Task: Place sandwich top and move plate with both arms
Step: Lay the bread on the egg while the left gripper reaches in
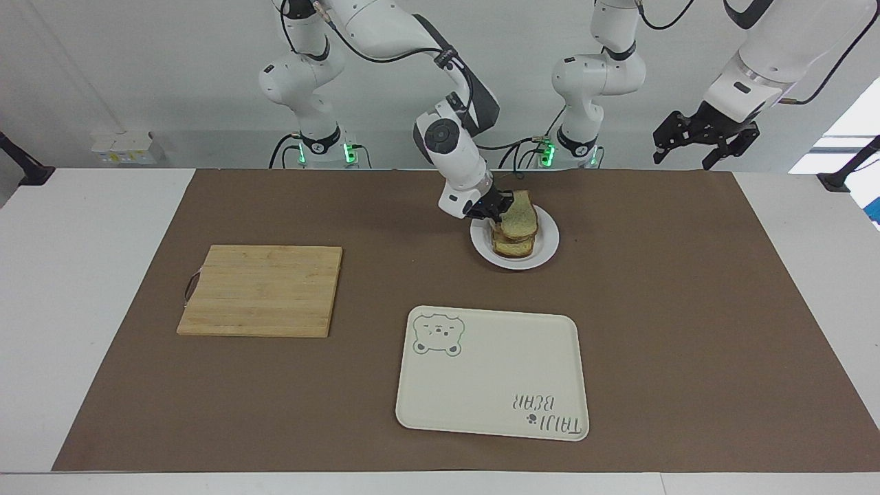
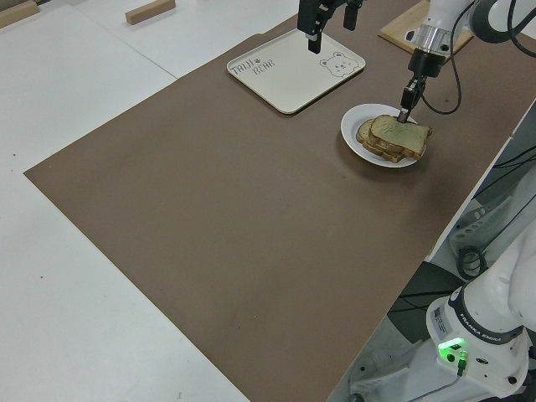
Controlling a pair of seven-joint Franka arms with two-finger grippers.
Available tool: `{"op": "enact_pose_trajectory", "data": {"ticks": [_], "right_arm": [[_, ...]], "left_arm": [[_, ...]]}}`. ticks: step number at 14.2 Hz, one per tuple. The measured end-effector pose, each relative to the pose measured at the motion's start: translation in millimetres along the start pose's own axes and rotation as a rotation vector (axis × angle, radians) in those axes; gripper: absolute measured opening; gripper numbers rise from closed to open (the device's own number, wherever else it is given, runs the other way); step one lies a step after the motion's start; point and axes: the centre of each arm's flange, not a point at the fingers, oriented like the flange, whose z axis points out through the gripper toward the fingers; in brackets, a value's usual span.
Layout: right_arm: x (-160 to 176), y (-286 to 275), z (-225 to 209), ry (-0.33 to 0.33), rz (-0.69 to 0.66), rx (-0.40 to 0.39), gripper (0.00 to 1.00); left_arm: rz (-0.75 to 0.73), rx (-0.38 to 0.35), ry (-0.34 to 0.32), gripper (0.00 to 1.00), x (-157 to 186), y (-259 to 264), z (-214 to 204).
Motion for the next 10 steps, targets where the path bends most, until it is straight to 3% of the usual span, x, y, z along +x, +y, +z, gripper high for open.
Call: {"op": "enact_pose_trajectory", "data": {"ticks": [5,9,10], "right_arm": [[20,18,-13,0.037,0.037,0.005,0.53],[76,71,-63,0.149,0.036,-0.069,0.95],[89,86,-78,0.180,0.021,-0.105,1.00]], "left_arm": [[0.077,-0.115,0.020,1.00,14,-1,50],[0.146,-0.213,0.010,1.00,15,-11,107],[0.173,-0.236,0.009,1.00,15,-13,123]]}}
